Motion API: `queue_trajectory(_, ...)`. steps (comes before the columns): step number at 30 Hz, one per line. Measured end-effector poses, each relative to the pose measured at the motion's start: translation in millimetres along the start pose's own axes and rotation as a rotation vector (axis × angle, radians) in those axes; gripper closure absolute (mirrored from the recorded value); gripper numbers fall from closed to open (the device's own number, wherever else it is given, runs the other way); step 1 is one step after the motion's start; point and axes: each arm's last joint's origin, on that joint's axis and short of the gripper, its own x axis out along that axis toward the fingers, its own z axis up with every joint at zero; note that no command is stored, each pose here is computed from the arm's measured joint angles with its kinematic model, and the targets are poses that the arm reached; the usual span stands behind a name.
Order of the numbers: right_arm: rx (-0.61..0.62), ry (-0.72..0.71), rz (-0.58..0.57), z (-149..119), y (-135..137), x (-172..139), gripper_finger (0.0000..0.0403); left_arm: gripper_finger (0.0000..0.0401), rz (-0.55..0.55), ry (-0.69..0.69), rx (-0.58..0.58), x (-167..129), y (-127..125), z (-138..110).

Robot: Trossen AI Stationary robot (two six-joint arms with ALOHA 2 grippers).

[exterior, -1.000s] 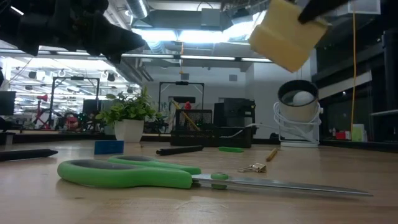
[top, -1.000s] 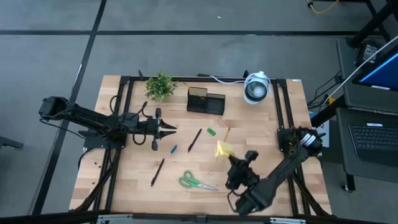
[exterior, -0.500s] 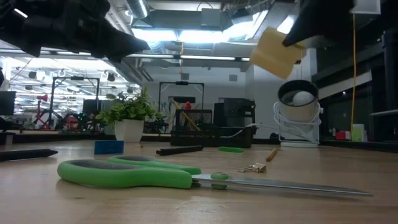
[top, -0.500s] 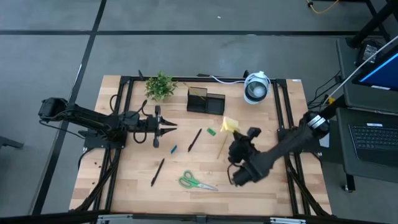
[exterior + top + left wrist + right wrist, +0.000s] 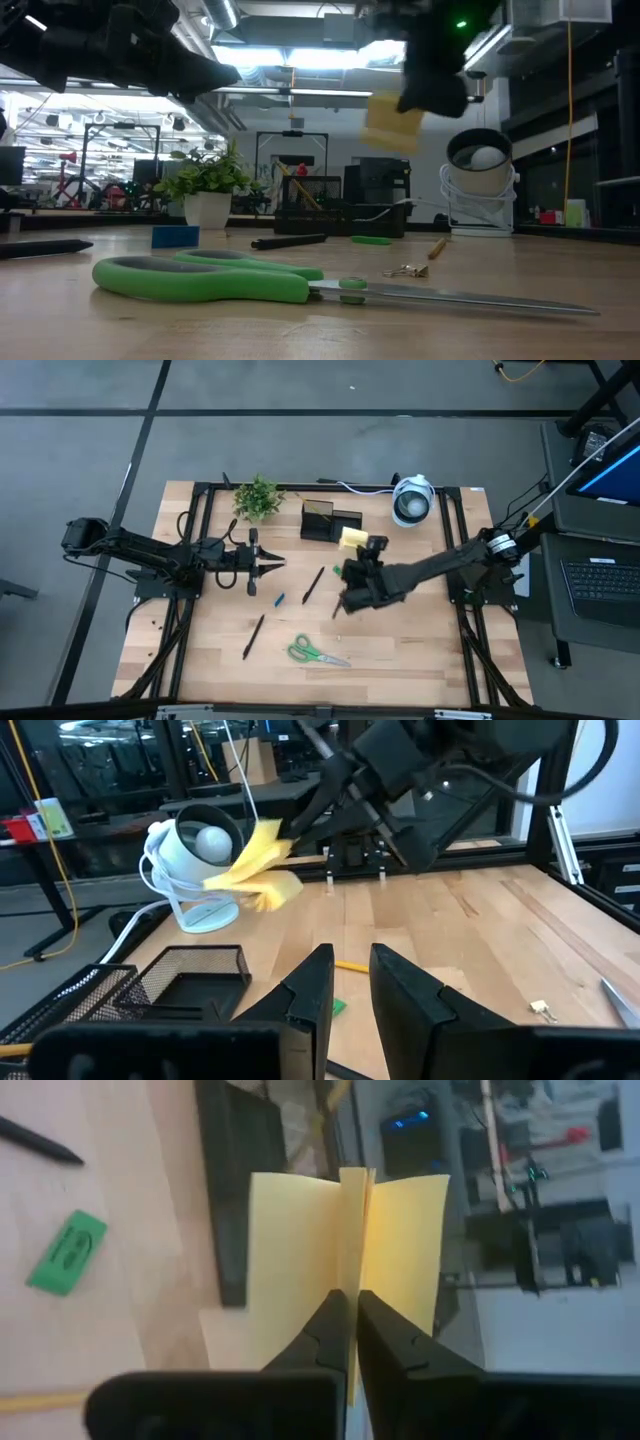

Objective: Pick and place office supplies into organizer
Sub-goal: Put the yellow sticky notes into the black organizer

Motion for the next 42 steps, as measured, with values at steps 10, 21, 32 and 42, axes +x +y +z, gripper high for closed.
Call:
queue_trajectory(10,-0.073,0.078,0.082,10.1,-29.9,55.6,0.0392,0.0338,-0.001,0.002,0.030,0.0,-0.2,-0.2)
queue_trajectory(21,-0.090,0.086,0.154,12.2,-53.2,92.5,0.0392,0.0338,0.014,0.007,0.079,0.0,0.3,-0.5)
queue_trajectory(32,-0.077,0.090,0.230,6.6,-62.8,114.0,0.0392,0.0338,0.014,0.006,0.079,0.0,0.2,-0.4)
queue_trajectory(42,-0.077,0.063,0.262,-11.6,-42.2,133.6,0.0392,0.0338,0.015,0.005,0.079,0.0,0.3,-0.3)
